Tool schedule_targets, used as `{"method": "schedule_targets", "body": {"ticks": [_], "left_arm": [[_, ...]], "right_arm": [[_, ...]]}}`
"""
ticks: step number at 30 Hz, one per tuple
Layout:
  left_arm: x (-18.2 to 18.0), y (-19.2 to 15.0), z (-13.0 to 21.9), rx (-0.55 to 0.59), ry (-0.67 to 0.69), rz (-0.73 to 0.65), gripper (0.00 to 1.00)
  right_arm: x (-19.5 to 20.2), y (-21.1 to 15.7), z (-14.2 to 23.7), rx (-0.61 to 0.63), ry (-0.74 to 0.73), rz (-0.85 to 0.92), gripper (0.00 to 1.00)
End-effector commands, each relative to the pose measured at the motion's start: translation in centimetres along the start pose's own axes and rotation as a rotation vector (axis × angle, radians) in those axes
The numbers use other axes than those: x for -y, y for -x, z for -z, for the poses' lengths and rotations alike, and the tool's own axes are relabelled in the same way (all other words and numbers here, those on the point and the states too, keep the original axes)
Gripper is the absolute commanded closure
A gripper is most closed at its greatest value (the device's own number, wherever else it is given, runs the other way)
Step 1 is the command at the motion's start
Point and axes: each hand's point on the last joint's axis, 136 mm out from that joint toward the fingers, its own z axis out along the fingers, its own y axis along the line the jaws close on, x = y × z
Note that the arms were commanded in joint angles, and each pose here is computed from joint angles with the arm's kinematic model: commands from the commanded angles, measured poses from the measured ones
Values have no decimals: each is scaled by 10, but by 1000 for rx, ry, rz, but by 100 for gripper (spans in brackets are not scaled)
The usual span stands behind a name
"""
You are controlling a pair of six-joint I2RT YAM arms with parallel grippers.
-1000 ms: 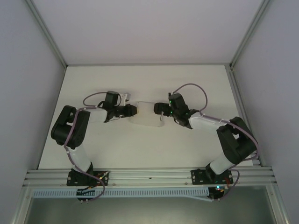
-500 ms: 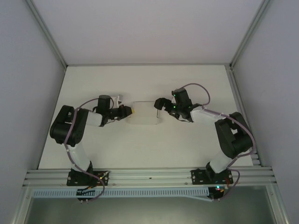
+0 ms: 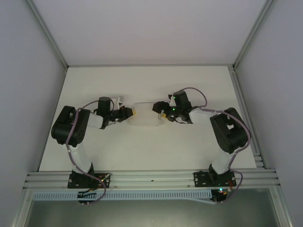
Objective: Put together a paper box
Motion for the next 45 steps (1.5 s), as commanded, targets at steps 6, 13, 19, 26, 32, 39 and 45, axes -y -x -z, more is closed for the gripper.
{"method": "schedule_targets", "body": {"ticks": [6,13,19,26,32,39,45], "left_arm": [[-8,-7,1,-17,1,18,97],[33,28,8,71,-92,-112,73],[87,65,27,165,-132,-335,1],[138,63,42,223,143,-874,0],[174,-1,27,142,409,-1474,0],[189,-44,7,49,491,-1691,0],[165,-51,-7,-55,608,-1726,0]], "right_arm": [[-22,6,-5,-10,144,-10,34],[-29,7,2,-1,153,-19,59],[-33,10,14,13,124,-39,64],[-31,15,37,-38,60,-192,63],[-38,11,61,-131,31,-298,63],[-29,-1,83,-290,-6,-548,64],[-21,5,98,-301,-16,-637,67]]}}
